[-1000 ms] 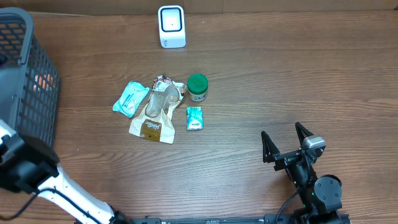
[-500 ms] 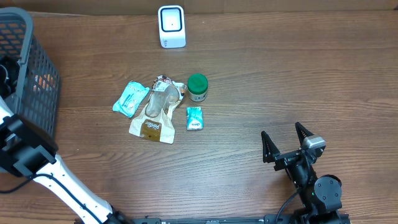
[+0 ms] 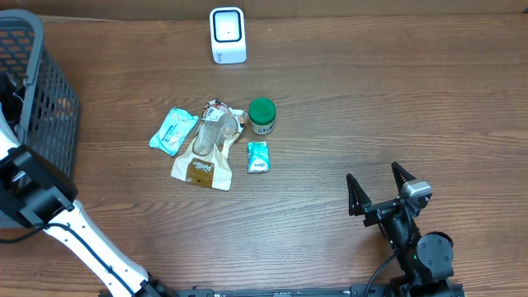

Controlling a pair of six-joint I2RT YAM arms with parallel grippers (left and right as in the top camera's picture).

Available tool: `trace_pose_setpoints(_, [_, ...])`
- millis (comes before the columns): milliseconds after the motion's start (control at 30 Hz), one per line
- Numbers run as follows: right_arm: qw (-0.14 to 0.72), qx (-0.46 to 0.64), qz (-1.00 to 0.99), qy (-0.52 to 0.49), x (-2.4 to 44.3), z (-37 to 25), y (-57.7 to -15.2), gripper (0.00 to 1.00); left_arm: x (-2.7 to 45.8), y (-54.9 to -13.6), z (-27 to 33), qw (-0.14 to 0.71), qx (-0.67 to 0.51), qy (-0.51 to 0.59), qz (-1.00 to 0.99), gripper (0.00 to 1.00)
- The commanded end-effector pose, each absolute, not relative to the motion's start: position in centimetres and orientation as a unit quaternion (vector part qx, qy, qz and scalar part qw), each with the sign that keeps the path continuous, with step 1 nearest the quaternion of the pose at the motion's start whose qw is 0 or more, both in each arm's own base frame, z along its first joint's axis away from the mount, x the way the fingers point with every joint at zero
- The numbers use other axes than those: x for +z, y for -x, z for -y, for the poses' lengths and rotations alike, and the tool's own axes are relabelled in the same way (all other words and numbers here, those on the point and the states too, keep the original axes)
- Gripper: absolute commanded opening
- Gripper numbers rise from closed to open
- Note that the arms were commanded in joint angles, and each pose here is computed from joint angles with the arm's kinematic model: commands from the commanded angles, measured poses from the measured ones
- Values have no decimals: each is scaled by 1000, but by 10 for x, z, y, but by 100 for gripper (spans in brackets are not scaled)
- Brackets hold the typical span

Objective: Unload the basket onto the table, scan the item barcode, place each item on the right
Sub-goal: 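Reach the left gripper into the basket and grasp the orange Kleenex pack, then carry the Kleenex pack with the left gripper and drop it beside the tissue pack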

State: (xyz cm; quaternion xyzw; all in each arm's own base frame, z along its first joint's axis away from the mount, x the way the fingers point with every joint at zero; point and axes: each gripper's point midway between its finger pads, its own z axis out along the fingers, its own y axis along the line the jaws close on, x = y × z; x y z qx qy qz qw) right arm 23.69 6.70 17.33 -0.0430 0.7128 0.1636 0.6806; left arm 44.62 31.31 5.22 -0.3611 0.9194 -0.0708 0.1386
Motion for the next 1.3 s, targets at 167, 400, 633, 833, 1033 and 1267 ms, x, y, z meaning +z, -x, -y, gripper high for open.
trace_pose_setpoints(167, [681, 161, -713, 41, 171, -66, -237, 100, 13, -456, -296, 113, -87, 337, -931, 65])
trace_pose_setpoints(400, [681, 161, -713, 41, 171, -66, -237, 100, 11, -452, -293, 103, -88, 339, -931, 12])
trace_pose_setpoints(633, [681, 161, -713, 41, 171, -66, -238, 100, 34, -444, -287, 91, -96, 396, -909, 4])
trace_pose_setpoints(833, [681, 161, -713, 41, 171, -66, -238, 100, 113, -448, -290, 160, -84, 421, -889, 4])
trace_pose_setpoints(1033, [681, 161, -713, 41, 171, -66, -237, 100, 228, -435, -278, 256, -77, 445, -855, 4])
trace_pose_setpoints(1267, [681, 161, -713, 41, 171, -66, -238, 100, 332, -400, -238, 340, -68, 422, -838, 4])
